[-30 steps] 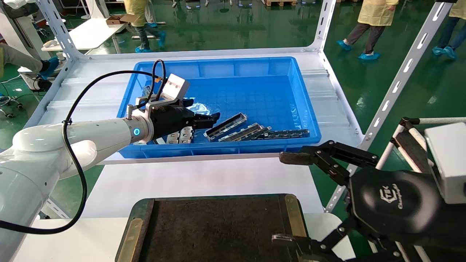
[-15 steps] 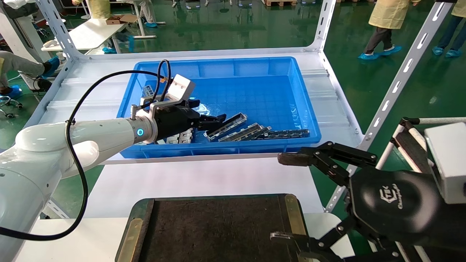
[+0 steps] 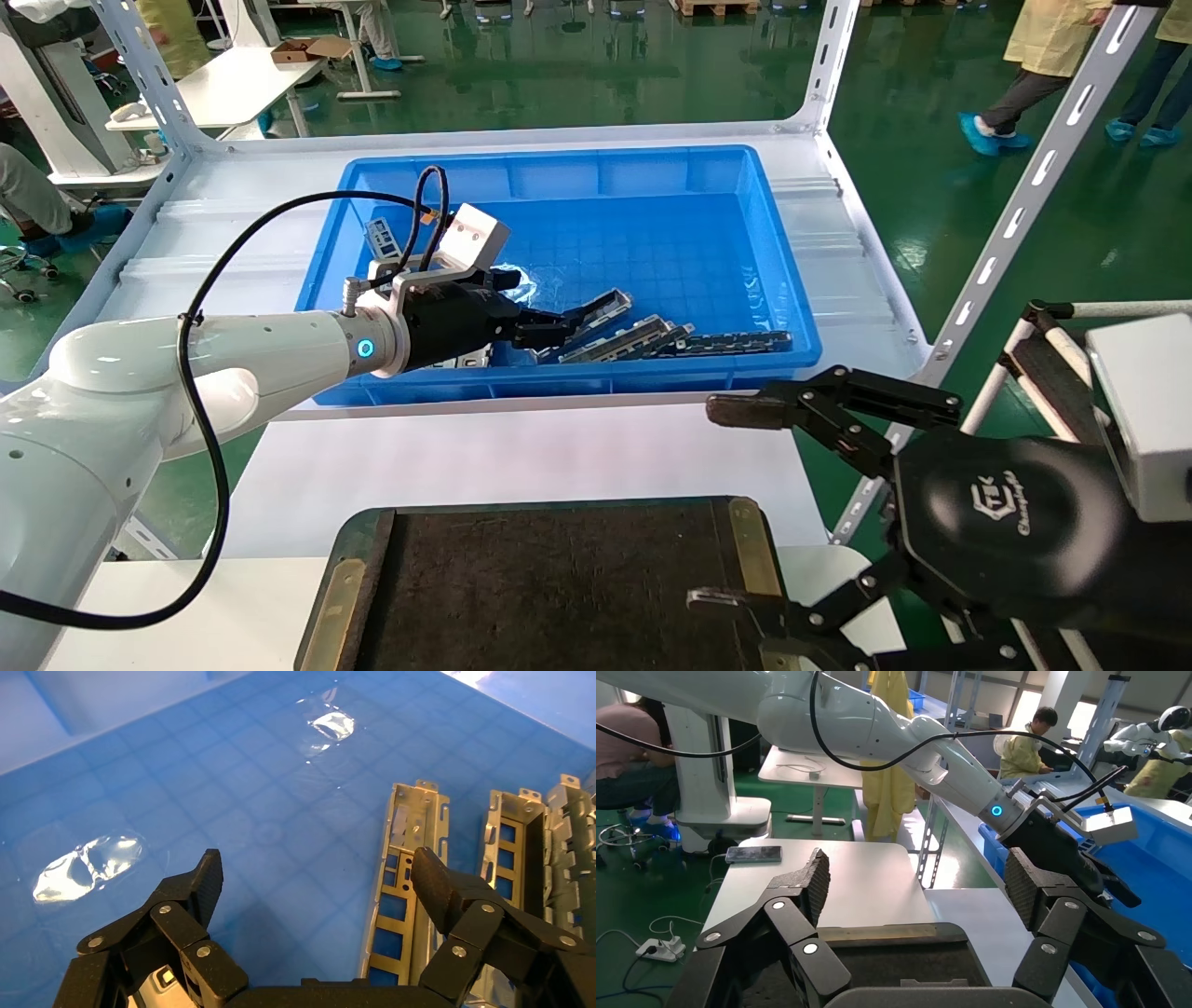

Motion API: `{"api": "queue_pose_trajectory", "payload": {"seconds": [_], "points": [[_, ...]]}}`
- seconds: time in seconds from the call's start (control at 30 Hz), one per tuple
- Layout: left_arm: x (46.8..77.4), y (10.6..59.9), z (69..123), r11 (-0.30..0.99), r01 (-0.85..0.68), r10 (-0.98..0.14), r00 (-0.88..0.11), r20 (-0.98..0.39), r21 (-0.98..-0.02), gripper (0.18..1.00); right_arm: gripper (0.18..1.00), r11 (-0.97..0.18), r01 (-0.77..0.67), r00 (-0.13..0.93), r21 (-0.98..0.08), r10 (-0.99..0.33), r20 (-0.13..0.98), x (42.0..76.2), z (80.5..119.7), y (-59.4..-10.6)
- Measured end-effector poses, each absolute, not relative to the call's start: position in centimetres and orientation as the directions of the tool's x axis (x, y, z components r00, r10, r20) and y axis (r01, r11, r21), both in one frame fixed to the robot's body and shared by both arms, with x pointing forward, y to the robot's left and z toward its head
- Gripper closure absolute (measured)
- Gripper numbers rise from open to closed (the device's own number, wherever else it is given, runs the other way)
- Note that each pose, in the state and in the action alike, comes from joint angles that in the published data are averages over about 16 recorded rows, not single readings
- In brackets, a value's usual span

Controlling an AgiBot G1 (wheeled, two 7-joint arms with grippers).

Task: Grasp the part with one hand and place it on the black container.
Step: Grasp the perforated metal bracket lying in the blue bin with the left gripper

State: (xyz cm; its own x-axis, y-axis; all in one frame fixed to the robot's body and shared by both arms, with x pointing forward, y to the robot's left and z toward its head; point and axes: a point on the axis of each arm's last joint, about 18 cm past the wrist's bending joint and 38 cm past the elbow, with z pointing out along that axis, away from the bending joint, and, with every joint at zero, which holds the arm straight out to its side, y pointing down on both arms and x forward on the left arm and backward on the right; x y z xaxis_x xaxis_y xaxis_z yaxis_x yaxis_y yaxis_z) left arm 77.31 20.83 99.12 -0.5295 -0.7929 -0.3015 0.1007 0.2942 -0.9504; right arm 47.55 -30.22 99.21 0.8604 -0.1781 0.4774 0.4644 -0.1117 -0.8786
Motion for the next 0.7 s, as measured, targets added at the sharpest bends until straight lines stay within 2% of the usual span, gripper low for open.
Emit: {"api": "queue_pose_trajectory", "payload": {"seconds": [0.23,0.37,0.57,0.7], "points": [[77.48,20.87,98.74,0.291,0.089,-0.802,-0.521,-0.294,-0.953,0.252,0.320,-0.112,0.464,0.860,-0.879,-0.178,0.477,47.55,99.21,-30.22],[77.55,20.91,98.57,0.290,0.084,-0.805,-0.517,-0.291,-0.953,0.294,0.390,-0.112,0.464,0.860,-0.879,-0.178,0.477,47.55,99.21,-30.22],[77.63,21.00,98.39,0.289,0.078,-0.810,-0.511,-0.287,-0.954,0.396,0.515,-0.112,0.464,0.860,-0.879,-0.178,0.477,47.55,99.21,-30.22],[77.67,21.05,98.31,0.288,0.074,-0.812,-0.509,-0.284,-0.955,0.492,0.602,-0.112,0.464,0.860,-0.879,-0.178,0.477,47.55,99.21,-30.22]]}}
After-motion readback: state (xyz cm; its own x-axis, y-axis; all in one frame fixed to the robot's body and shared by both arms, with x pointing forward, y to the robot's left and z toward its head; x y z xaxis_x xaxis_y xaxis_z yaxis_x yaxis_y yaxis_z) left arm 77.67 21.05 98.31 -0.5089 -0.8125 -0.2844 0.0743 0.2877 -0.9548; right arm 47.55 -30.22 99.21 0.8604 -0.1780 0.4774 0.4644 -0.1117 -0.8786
